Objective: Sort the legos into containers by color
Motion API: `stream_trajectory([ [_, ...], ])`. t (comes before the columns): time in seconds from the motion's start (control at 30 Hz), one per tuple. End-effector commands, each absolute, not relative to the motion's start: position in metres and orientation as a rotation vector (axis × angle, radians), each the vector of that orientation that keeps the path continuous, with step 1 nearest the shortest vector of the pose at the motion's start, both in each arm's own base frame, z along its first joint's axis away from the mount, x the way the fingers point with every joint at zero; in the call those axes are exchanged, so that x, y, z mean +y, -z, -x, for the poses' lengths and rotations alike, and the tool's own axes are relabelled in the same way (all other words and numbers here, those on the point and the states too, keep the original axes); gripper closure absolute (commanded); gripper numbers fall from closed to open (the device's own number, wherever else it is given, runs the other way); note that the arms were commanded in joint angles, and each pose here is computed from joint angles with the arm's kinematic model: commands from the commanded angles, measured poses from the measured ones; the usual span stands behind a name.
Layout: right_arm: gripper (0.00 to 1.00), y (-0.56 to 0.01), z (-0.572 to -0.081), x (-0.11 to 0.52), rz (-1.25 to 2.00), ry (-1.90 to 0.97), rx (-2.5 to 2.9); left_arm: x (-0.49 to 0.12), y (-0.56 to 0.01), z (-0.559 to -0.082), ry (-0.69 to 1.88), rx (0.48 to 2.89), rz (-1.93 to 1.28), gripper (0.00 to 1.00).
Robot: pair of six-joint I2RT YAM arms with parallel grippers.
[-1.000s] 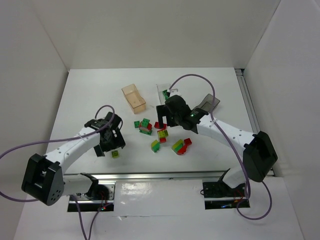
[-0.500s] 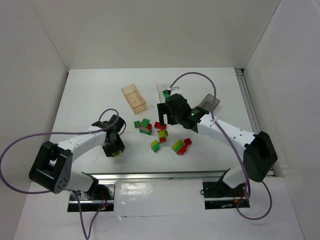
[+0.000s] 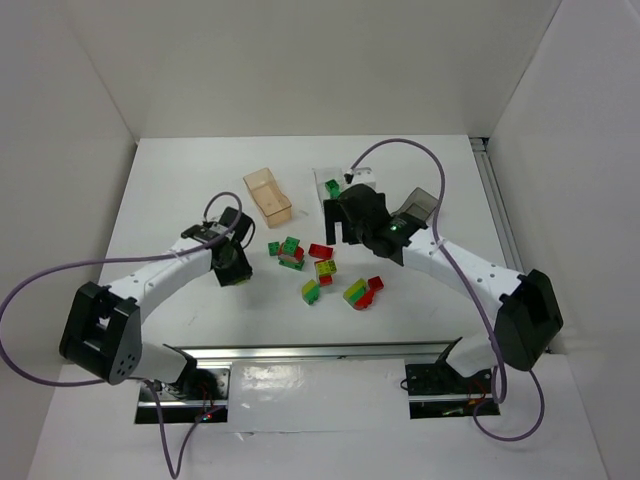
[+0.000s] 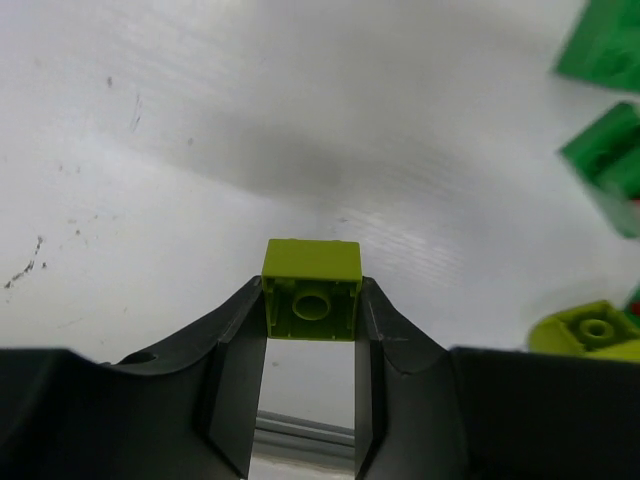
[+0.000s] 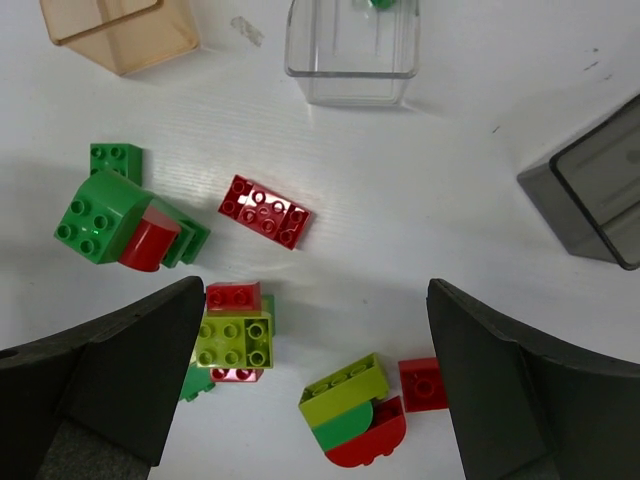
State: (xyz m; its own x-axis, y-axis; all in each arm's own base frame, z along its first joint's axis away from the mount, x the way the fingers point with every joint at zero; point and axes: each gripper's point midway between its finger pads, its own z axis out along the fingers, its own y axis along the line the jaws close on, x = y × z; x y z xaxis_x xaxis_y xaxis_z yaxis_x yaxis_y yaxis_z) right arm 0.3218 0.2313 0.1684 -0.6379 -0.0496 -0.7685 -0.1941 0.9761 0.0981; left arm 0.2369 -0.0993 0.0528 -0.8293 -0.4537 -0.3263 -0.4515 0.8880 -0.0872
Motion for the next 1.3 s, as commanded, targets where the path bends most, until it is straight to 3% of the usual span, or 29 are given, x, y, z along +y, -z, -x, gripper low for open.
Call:
stream_trajectory([
  [0.0,0.01,-0.208,-0.333,0.217,0.076,-0.202,2.168,-0.106,-0.088,-0.273,0.053,2.617,0.566,0.69],
  [0.27,0.01,-0.232,-0.337,0.19,-0.051,-0.191,2.118,-0.135,-0.15,-0.372,0.098,2.483,0.429,0.69],
  [0.6,0.01,-0.216,-0.327,0.166,-0.164,-0.168,2.174,-0.163,-0.135,-0.482,0.104,2.491,0.377,0.66],
  [0.63,0.01,-0.216,-0.322,0.16,-0.185,-0.169,2.172,-0.163,-0.132,-0.485,0.112,2.505,0.383,0.64],
  [0.7,0.01,-0.211,-0.321,0.17,-0.17,-0.264,2.141,-0.169,-0.122,-0.492,0.132,2.514,0.357,0.32],
  [0.83,0.01,-0.189,-0.317,0.164,-0.181,-0.217,2.239,-0.166,-0.121,-0.497,0.09,2.521,0.341,0.09],
  [1.0,0.01,-0.156,-0.306,0.173,-0.153,-0.281,2.301,-0.166,-0.148,-0.493,0.135,2.477,0.349,0.07],
  [1.27,0.01,-0.094,-0.269,0.153,-0.312,-0.171,2.47,-0.168,-0.174,-0.423,0.173,2.454,0.254,0.08],
])
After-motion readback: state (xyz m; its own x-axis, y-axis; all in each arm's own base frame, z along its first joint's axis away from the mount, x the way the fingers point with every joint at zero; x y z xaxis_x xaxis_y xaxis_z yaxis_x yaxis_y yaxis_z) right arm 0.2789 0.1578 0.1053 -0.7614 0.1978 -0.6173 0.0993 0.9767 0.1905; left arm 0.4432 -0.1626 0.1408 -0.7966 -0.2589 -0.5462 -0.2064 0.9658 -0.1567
